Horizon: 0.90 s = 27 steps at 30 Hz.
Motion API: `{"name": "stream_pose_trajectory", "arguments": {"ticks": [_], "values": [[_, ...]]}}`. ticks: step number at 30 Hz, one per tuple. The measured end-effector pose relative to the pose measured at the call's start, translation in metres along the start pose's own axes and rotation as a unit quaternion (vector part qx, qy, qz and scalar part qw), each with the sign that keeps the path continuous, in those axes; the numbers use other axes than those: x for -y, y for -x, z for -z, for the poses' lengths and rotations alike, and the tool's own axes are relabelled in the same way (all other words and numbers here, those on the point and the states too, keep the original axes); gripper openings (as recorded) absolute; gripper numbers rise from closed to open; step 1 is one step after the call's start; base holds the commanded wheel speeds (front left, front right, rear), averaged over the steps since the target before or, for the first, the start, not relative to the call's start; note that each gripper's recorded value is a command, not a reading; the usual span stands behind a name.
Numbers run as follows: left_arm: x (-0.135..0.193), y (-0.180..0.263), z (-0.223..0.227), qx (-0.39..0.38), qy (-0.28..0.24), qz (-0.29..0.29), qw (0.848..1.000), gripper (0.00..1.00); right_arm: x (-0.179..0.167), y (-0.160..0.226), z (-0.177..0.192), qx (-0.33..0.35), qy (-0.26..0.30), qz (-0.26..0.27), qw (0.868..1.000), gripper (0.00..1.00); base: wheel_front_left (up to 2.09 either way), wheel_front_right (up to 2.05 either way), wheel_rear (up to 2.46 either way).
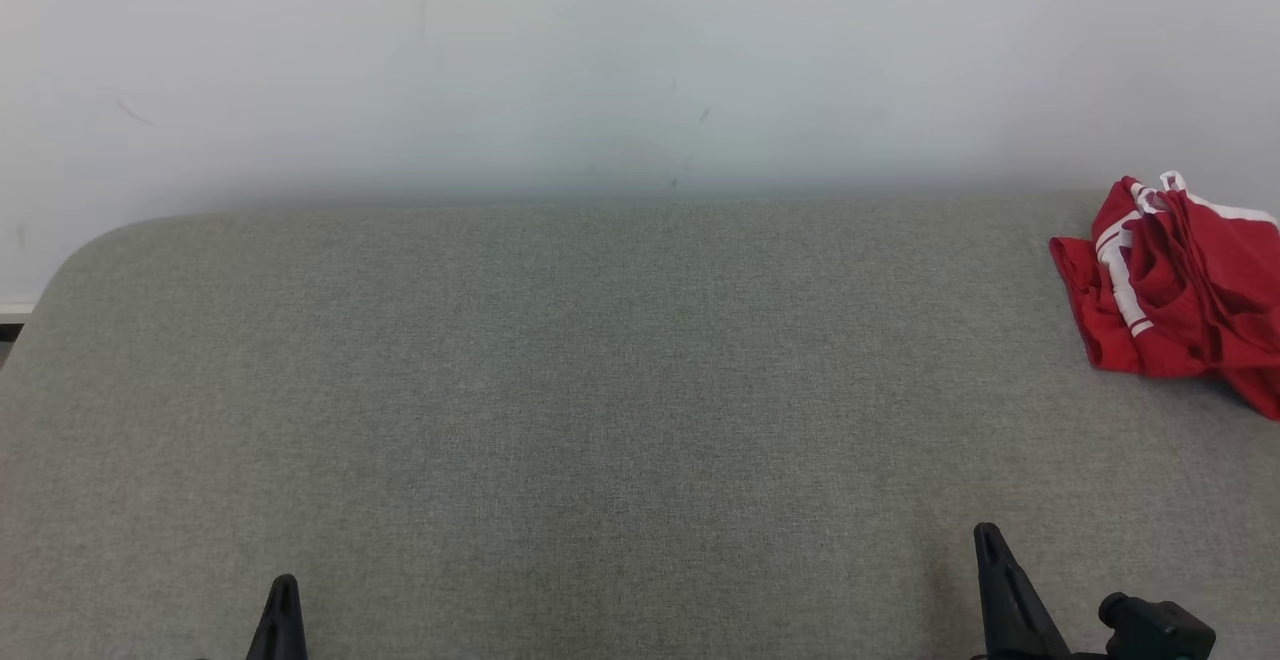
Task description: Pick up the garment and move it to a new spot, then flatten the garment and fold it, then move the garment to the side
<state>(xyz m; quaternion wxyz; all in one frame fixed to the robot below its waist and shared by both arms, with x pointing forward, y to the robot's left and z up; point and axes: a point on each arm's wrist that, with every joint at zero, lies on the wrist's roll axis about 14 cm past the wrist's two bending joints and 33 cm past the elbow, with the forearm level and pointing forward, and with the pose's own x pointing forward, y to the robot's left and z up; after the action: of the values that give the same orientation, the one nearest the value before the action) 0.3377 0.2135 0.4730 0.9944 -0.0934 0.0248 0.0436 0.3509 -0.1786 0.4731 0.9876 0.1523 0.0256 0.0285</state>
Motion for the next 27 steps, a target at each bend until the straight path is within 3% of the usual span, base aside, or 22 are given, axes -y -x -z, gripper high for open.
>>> {"name": "stream_pose_trajectory", "arguments": {"ticks": [10,27], "values": [[0.0,-0.006,-0.001,-0.006,0.095,-0.008,0.995,0.0,0.006,-0.005,-0.004,0.001,-0.085,0.018,0.996,0.0,0.0,0.0,0.0],[0.0,-0.016,-0.004,-0.014,0.242,-0.016,0.97,0.0,0.012,-0.013,-0.01,0.006,-0.218,0.036,0.975,0.0,0.0,0.0,0.0]]}}
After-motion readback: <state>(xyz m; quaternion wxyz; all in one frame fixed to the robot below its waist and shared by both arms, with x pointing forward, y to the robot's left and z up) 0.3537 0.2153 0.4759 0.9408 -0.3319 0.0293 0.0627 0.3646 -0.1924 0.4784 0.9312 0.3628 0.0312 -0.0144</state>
